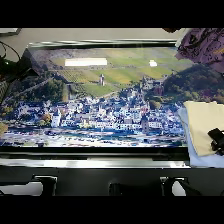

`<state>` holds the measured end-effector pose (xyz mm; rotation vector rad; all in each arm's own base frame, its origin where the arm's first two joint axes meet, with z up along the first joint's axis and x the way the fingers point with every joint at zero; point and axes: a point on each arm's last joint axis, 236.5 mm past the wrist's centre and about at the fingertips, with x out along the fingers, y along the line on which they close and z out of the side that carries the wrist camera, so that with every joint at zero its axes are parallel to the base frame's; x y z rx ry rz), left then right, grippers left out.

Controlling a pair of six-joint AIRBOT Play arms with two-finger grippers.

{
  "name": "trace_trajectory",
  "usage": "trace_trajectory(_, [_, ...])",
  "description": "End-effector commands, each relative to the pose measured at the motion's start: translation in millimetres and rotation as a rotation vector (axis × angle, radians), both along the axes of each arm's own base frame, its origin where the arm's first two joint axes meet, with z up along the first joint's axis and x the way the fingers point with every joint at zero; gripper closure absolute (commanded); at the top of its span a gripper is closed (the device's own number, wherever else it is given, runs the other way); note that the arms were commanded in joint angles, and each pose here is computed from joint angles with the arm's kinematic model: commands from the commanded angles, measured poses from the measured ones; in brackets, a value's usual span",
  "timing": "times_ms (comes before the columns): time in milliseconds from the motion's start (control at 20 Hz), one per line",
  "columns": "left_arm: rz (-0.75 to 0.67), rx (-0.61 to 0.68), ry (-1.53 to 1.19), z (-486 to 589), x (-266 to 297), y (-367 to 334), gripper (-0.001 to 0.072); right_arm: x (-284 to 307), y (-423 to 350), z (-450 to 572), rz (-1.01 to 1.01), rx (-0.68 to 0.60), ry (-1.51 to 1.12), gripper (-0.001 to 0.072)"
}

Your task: Fold the clothes and pants, and hang the long-sleeved shirts on hangers.

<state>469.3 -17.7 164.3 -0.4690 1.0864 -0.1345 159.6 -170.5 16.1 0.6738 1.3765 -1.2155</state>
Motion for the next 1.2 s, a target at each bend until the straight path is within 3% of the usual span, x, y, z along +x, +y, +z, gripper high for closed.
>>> trace_trajectory(0, [-0.001,0.000,0.000,0,0,0,0.0685,-13,-9,-6,0.011,-0.041,0.055,0.0677])
trace_trajectory(700, [-0.001,0.000,0.000,0,0,0,0.0685,-34,-10,-11,0.011,-0.051,0.145,0.0674])
trace_trajectory(750, [0.000,0.000,0.000,0,0,0,0.0685,-34,-11,-11,0.012,-0.053,0.144,0.0659])
trace_trajectory(1000, [-0.002,0.001,0.008,-1,-2,1,0.0684,10,-19,2,0.178,-0.048,0.007,0.0392])
trace_trajectory(1150, [0.007,0.025,-0.009,7,-7,14,0.0685,106,-2,45,0.347,-0.015,-0.373,0.0396])
